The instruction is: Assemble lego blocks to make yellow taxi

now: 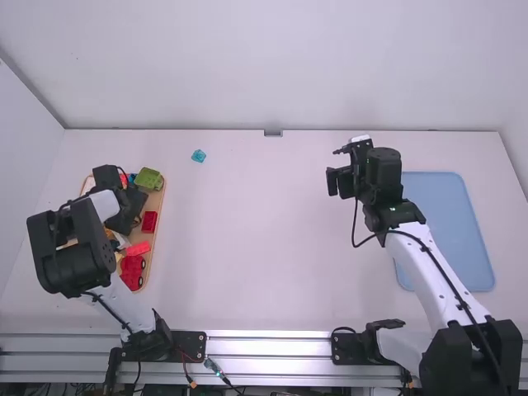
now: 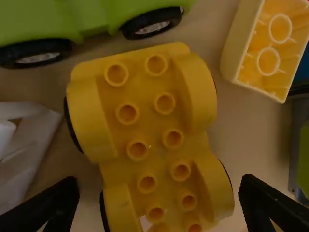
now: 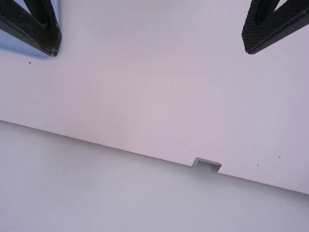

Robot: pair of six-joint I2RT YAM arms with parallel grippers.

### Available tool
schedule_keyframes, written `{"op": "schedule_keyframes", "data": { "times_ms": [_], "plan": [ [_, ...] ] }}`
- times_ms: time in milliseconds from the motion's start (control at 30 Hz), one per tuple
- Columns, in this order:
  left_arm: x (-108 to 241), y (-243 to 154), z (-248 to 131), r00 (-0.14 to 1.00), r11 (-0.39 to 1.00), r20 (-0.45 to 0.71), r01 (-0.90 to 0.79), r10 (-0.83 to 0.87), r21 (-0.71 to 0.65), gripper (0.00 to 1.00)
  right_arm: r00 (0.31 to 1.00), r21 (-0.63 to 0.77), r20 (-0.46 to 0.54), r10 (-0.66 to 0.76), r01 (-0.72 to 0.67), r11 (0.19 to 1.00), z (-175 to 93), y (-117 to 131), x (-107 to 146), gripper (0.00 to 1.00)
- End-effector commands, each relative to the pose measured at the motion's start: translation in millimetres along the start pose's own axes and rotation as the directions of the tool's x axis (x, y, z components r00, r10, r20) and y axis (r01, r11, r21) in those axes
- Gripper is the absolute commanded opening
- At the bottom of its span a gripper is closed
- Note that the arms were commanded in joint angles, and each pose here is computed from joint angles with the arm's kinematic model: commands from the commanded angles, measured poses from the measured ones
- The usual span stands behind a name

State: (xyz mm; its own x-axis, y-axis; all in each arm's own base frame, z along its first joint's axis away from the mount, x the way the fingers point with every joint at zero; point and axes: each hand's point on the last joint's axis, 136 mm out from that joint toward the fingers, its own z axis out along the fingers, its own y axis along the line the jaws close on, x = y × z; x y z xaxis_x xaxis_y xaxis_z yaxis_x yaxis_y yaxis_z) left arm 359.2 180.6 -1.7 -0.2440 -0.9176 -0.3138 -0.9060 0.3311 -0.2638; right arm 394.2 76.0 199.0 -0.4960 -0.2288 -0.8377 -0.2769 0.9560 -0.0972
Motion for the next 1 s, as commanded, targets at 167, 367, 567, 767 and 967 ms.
{"op": "schedule_keyframes", "data": {
  "times_ms": [167,367,567,767,967],
  "plan": [
    [17,9,7,0.996,0.998,-0.07,0.055,-0.057,-0.03,0.86,1.0,-0.004,0.023,-0.005,0.005,1.0,-2,2,-14,0.99],
    [11,8,-2,0.993,0.994,-0.083,0.075,-0.081,-0.077,0.86,1.0,-0.004,0.024,-0.005,0.005,1.0,-2,2,-14,0.99],
    [2,1,-2,0.994,0.994,-0.097,0.037,-0.047,-0.106,0.88,1.0,-0.004,0.023,-0.005,0.005,1.0,-2,2,-14,0.99],
    [-1,1,8,0.987,0.988,-0.153,-0.061,0.038,-0.145,0.86,1.0,-0.005,0.02,-0.005,0.005,1.0,-2,2,-13,0.99],
    [5,5,17,0.973,0.972,-0.228,-0.095,0.045,-0.216,0.68,1.0,-0.005,0.021,-0.005,0.005,1.0,-2,2,-13,0.99]
  ]
}}
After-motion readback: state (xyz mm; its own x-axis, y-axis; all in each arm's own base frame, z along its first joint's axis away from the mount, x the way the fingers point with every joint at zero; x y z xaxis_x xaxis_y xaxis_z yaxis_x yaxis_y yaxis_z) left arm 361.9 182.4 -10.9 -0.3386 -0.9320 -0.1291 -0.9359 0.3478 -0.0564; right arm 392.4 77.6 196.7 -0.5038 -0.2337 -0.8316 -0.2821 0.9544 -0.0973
